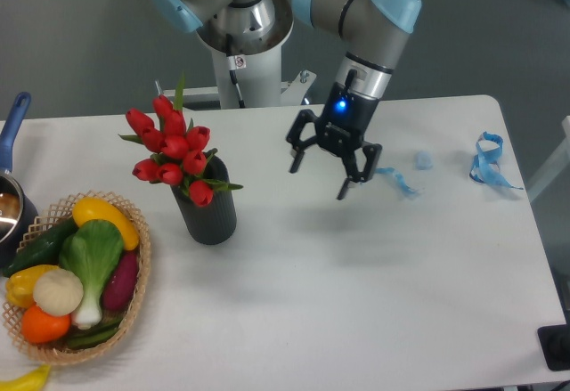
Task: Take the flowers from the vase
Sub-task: 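Move the open gripper toward the red tulip stems above the black vase, then lower the gripper around the tulip stems and close it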
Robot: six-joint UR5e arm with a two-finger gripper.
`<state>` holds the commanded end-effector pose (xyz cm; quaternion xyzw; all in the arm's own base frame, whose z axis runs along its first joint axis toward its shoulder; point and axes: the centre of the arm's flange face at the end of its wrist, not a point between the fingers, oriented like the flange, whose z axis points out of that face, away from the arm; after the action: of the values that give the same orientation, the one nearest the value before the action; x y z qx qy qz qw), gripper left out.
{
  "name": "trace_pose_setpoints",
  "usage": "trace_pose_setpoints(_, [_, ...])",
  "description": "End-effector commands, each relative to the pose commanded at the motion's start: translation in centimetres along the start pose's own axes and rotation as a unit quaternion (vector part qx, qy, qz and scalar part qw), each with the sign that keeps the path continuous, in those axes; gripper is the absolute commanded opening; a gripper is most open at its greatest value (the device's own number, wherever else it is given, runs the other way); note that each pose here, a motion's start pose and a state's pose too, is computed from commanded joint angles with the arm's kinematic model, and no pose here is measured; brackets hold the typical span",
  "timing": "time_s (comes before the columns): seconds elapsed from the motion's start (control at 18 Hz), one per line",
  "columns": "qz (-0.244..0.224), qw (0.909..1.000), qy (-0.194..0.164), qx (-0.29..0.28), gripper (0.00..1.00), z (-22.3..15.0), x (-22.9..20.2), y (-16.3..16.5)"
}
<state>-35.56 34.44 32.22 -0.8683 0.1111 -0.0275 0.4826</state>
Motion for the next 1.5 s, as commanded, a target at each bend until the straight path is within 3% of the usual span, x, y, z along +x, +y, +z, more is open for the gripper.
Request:
trace_pose_setpoints(0.44, [-0.009, 0.9956, 0.023, 0.090, 1.00, -0.1, 6.4, -0.8])
trace_pose_setpoints(1.0, [0.000, 0.9932, 0.073, 0.091, 1.00, 3.1, 9.5, -1.9])
trace_pose_setpoints(1.5, [0.010, 0.9924, 0.084, 0.090, 1.00, 4.3, 9.8, -0.6])
